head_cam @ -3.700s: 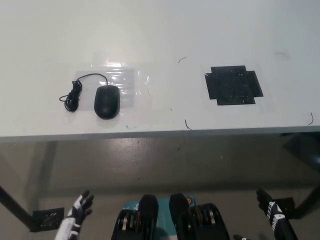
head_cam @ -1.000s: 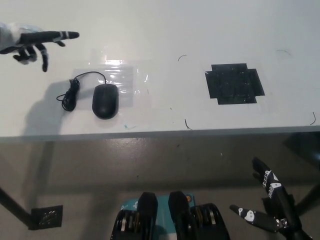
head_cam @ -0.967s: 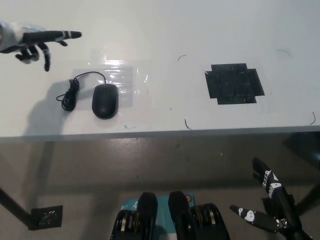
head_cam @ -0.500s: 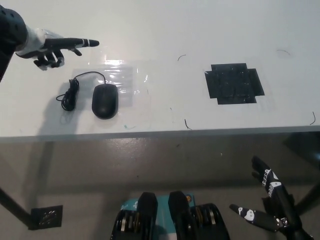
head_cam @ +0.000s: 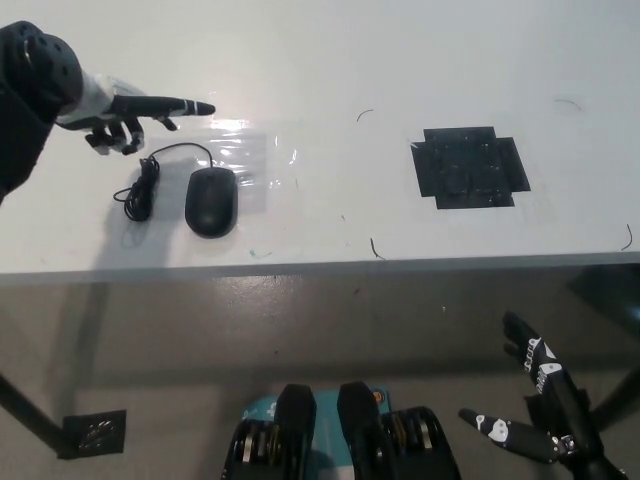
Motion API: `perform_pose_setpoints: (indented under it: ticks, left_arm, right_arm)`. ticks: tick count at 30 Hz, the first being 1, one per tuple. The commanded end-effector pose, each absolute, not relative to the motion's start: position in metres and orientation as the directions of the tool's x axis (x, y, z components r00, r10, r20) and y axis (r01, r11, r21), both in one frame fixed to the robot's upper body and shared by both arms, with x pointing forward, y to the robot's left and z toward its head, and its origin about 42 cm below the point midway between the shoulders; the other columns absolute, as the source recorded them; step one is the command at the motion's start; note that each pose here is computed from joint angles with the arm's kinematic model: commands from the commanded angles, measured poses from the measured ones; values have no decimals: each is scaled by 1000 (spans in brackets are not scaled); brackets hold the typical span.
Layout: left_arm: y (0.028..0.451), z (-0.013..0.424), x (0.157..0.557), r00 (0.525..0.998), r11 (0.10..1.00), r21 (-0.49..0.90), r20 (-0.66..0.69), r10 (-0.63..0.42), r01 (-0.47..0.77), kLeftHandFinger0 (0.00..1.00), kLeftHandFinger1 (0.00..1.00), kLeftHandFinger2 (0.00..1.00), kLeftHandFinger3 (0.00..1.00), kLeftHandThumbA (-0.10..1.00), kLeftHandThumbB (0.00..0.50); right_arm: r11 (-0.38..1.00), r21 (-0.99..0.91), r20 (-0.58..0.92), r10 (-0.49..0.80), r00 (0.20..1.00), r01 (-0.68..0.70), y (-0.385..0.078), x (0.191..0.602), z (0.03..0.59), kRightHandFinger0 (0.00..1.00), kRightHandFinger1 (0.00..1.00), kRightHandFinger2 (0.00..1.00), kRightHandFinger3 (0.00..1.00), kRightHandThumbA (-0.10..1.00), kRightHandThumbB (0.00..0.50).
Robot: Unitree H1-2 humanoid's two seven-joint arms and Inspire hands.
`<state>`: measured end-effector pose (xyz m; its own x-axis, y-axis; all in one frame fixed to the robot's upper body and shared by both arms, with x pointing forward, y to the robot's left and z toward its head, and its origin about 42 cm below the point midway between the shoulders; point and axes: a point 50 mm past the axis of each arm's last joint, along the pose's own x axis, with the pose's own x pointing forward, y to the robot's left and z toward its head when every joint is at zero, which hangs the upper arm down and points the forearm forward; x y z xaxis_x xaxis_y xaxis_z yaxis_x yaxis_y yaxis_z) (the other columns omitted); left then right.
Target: The robot uses left hand to click on the left button of the black mouse, which is placed on the left area of the table
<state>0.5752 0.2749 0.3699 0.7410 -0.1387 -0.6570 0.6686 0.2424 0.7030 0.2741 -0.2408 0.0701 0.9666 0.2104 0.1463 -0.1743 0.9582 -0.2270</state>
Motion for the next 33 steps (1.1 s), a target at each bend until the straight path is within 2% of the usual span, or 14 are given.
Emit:
perform_pose_setpoints:
  ticks: [1, 3, 4, 6, 8, 13, 14, 17, 18, 20, 23, 25, 28, 33]
  left_arm:
    - [262, 401, 580, 787, 210, 758, -601, -141, 617, 0, 0, 162, 1000, 1000, 267]
    - [255, 400, 580, 780, 227, 746, -610, -142, 625, 0, 29, 303, 1000, 1000, 288]
    - [253, 399, 580, 776, 223, 744, -614, -144, 630, 0, 44, 332, 1000, 1000, 274]
    - [250, 398, 580, 774, 210, 745, -613, -160, 633, 0, 49, 355, 1000, 1000, 269]
    - [248, 396, 580, 774, 206, 746, -615, -154, 633, 0, 6, 312, 1000, 1000, 273]
    - [248, 389, 581, 766, 202, 740, -626, -142, 642, 0, 126, 436, 1000, 1000, 272]
    - [248, 389, 581, 766, 197, 740, -628, -140, 643, 0, 129, 438, 1000, 1000, 271]
    - [250, 383, 580, 756, 193, 731, -636, -152, 654, 0, 3, 285, 1000, 1000, 250]
    - [250, 382, 580, 754, 186, 731, -639, -152, 657, 0, 0, 252, 1000, 1000, 245]
    - [250, 379, 579, 752, 159, 735, -642, -147, 659, 0, 0, 266, 1000, 1000, 242]
    - [251, 374, 578, 751, 179, 729, -643, -151, 660, 0, 0, 201, 1000, 1000, 228]
    - [252, 373, 578, 748, 192, 723, -645, -157, 664, 0, 0, 208, 1000, 1000, 223]
    - [251, 371, 578, 744, 191, 719, -649, -160, 668, 0, 35, 329, 1000, 1000, 233]
    - [242, 367, 580, 734, 175, 713, -662, -153, 679, 0, 0, 226, 1000, 1000, 256]
  right_arm:
    - [950, -254, 181, 228, 957, -179, -245, 280, 82, 938, 980, 1000, 1000, 1000, 148]
    - [952, -250, 179, 227, 957, -179, -244, 280, 82, 940, 980, 1000, 1000, 1000, 149]
    - [952, -249, 180, 226, 957, -178, -245, 280, 83, 940, 980, 1000, 1000, 1000, 154]
    - [952, -251, 180, 226, 957, -177, -245, 279, 83, 937, 978, 1000, 1000, 1000, 158]
    - [951, -250, 187, 230, 955, -180, -244, 280, 83, 927, 973, 1000, 1000, 1000, 153]
    - [949, -258, 182, 235, 955, -184, -245, 280, 84, 920, 971, 1000, 1000, 1000, 157]
    - [948, -259, 182, 236, 955, -185, -245, 280, 84, 921, 972, 1000, 1000, 1000, 157]
    - [950, -251, 183, 233, 955, -183, -245, 280, 84, 921, 971, 1000, 1000, 1000, 161]
    - [950, -251, 183, 234, 955, -185, -245, 280, 84, 922, 972, 1000, 1000, 1000, 159]
    - [949, -253, 181, 236, 955, -187, -246, 280, 84, 924, 973, 1000, 1000, 1000, 158]
    - [949, -258, 179, 234, 956, -184, -246, 279, 84, 921, 971, 1000, 1000, 1000, 159]
    - [950, -254, 182, 232, 955, -183, -246, 280, 83, 917, 969, 1000, 1000, 1000, 159]
    - [949, -257, 181, 231, 956, -181, -247, 280, 82, 907, 962, 1000, 1000, 1000, 154]
    - [949, -256, 177, 231, 957, -182, -245, 280, 83, 907, 957, 1000, 1000, 1000, 148]
